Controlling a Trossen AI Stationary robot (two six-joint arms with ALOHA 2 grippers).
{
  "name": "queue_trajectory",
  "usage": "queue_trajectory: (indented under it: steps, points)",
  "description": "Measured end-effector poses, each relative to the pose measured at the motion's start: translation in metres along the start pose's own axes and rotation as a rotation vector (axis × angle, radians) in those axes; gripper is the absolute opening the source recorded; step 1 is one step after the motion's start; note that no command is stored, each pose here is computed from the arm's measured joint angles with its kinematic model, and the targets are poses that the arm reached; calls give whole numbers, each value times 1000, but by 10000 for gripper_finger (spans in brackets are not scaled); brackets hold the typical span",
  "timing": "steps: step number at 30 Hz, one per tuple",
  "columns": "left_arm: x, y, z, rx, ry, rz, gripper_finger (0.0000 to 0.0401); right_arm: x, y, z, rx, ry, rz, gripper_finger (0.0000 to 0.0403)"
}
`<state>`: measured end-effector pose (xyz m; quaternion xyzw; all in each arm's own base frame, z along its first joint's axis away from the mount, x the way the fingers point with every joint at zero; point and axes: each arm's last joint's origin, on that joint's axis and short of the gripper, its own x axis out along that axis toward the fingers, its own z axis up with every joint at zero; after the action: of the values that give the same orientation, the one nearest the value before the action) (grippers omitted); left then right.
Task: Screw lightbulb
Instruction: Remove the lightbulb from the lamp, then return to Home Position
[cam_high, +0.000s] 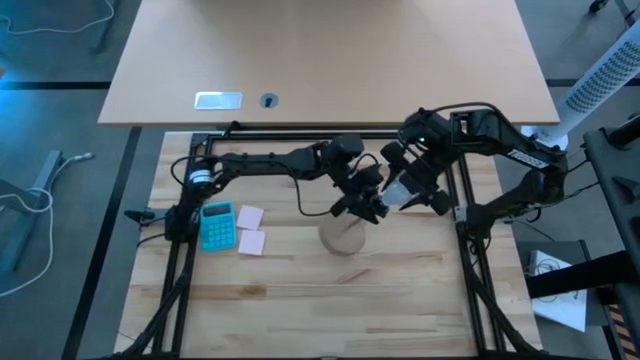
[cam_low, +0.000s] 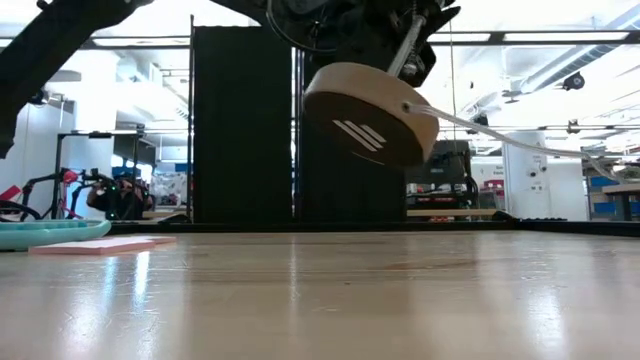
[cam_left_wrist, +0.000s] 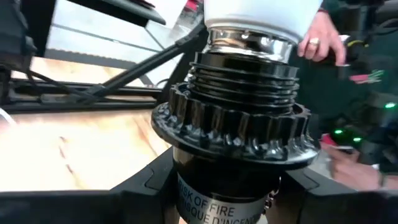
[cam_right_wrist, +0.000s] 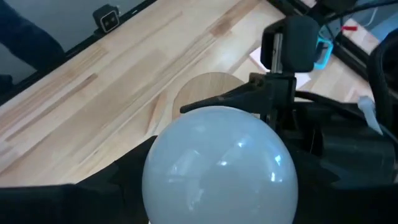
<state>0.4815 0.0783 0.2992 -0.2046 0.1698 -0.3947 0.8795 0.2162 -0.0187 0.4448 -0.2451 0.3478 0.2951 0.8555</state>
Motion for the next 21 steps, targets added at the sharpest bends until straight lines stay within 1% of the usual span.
queue_trajectory:
  steps: [2,5,14,18,21]
  points:
    - [-1,1,-1,-11,5,-12,154,-2,-1,2,0,-12,-13,250]
    - [-1,2,-5,-26,9,0,154,-6,-1,4,-8,-17,-31,255]
    - [6,1,-10,-47,22,15,154,-13,4,5,14,-24,-18,249]
    - [5,4,-14,-64,33,95,154,-17,6,5,41,-24,-37,256]
    - [3,1,-17,-57,67,212,154,-21,5,2,89,4,-77,252]
